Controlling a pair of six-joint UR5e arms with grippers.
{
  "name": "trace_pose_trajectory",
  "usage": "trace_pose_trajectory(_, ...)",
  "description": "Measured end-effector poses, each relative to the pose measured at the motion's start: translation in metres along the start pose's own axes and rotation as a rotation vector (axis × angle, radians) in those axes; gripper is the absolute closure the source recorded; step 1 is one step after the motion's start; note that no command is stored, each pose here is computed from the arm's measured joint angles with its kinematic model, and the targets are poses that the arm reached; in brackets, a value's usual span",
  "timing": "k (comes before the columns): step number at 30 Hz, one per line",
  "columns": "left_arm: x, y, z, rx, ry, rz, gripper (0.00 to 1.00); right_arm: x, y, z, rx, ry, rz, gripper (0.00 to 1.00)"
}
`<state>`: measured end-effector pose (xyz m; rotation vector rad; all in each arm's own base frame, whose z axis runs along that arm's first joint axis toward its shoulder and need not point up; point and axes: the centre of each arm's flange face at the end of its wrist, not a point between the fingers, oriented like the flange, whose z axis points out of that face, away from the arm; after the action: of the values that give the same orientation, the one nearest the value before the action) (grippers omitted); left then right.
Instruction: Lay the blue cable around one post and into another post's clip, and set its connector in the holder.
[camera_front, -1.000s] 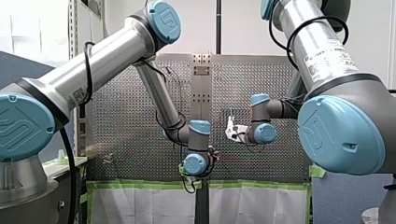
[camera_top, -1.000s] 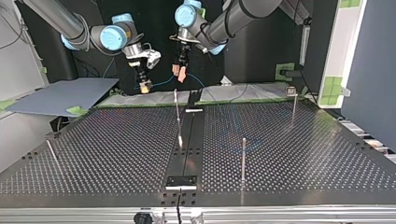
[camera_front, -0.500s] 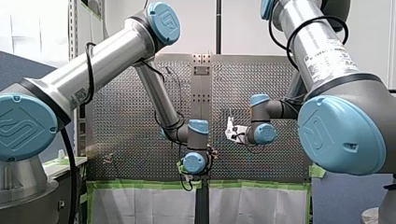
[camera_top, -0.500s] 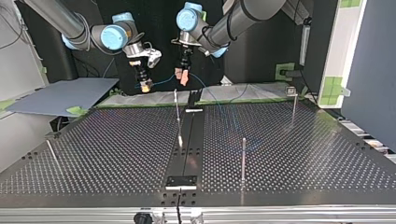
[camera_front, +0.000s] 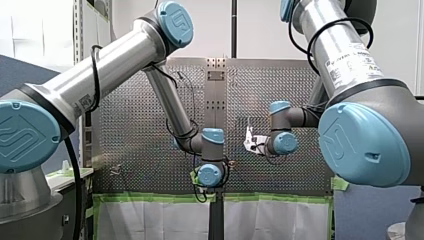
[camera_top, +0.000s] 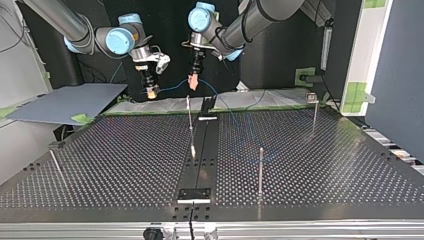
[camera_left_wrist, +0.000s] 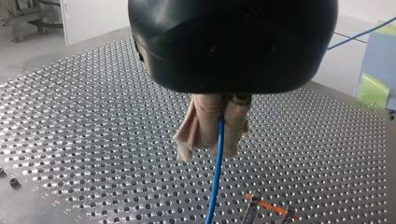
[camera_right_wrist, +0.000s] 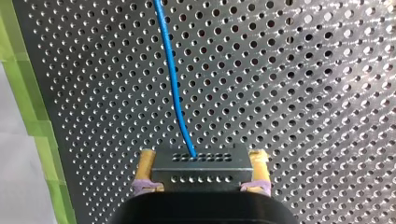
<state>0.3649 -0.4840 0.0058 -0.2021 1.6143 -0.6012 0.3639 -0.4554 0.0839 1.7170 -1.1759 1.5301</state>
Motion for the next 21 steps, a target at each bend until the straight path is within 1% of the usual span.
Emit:
trace_pose_trajectory(5,-0.002,0.003,0.002,-0.017,-0.012,0.029,1.0,0.001,0.005,0.002,-0.011,0.01,-0.006,1.0)
trace_pose_trajectory(11,-0.003,0.008,0.005,-0.028,-0.012,0.076,1.0,0.0,0.015,0.007,-0.033,0.039,-0.008,1.0)
trace_pose_trajectory(15,0.003,0.015,0.005,-0.027,0.003,0.096,1.0,-0.013,0.021,0.011,-0.046,0.045,-0.008,1.0)
trace_pose_trajectory(18,0.012,0.021,0.006,-0.025,0.013,0.105,1.0,-0.025,0.024,0.014,-0.05,0.046,-0.007,1.0)
trace_pose_trajectory(21,0.02,0.026,0.009,-0.021,0.025,0.109,1.0,-0.04,0.027,0.016,-0.052,0.036,-0.006,1.0)
